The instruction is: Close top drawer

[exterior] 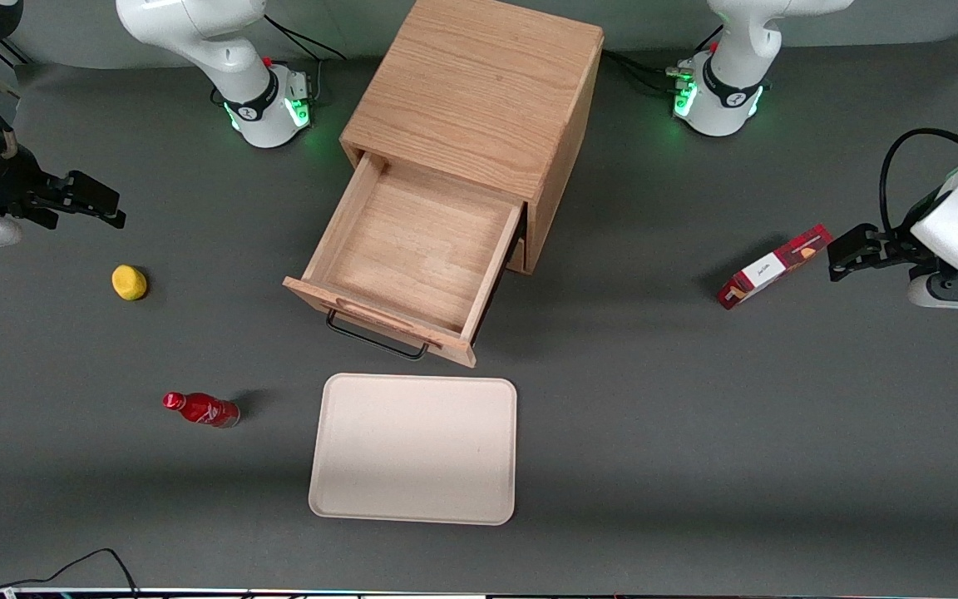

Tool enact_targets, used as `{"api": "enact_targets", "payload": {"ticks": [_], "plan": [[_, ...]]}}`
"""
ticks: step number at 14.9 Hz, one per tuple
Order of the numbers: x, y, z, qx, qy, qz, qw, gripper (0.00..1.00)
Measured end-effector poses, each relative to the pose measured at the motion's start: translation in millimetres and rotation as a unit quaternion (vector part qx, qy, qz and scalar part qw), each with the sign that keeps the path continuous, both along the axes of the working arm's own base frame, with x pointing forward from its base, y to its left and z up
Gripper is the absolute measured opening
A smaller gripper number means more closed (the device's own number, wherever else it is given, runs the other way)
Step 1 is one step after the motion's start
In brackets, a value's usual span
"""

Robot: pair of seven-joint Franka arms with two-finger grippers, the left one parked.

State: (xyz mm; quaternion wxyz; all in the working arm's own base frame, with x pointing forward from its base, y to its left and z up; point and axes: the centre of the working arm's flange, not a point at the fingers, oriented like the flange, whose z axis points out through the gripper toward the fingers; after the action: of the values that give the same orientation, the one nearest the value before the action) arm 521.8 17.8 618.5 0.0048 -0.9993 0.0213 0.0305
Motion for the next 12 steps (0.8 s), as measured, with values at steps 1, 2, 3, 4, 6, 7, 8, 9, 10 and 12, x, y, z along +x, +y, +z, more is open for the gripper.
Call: {"api": "enact_targets", "payload": {"ticks": [1, 2, 3, 4, 6, 7, 8, 9, 10, 12], "plan": [[0.0, 0.1, 0.0, 0.0, 0.0, 0.0, 1.0, 1.0], [0.0, 0.4, 0.0, 0.0, 0.0, 0.0, 1.0, 1.0], [0.0, 0.8, 0.0, 0.0, 0.0, 0.001, 1.0, 1.0], [0.0, 0.9, 0.0, 0.0, 0.0, 0.001, 1.0, 1.0], [0.0, 1.2, -0.1, 0.0, 0.0, 0.001, 1.0, 1.0], [0.1, 1.4, -0.2, 0.0, 0.0, 0.001, 1.0, 1.0], [0.1, 1.3, -0.1, 0.0, 0.0, 0.001, 1.0, 1.0], [0.2, 1.3, 0.3, 0.0, 0.0, 0.001, 1.0, 1.0], [0.2, 1.8, 1.0, 0.0, -0.001, 0.002, 1.0, 1.0], [1.3, 6.0, 7.1, 0.0, -0.008, 0.005, 1.0, 1.0]]}}
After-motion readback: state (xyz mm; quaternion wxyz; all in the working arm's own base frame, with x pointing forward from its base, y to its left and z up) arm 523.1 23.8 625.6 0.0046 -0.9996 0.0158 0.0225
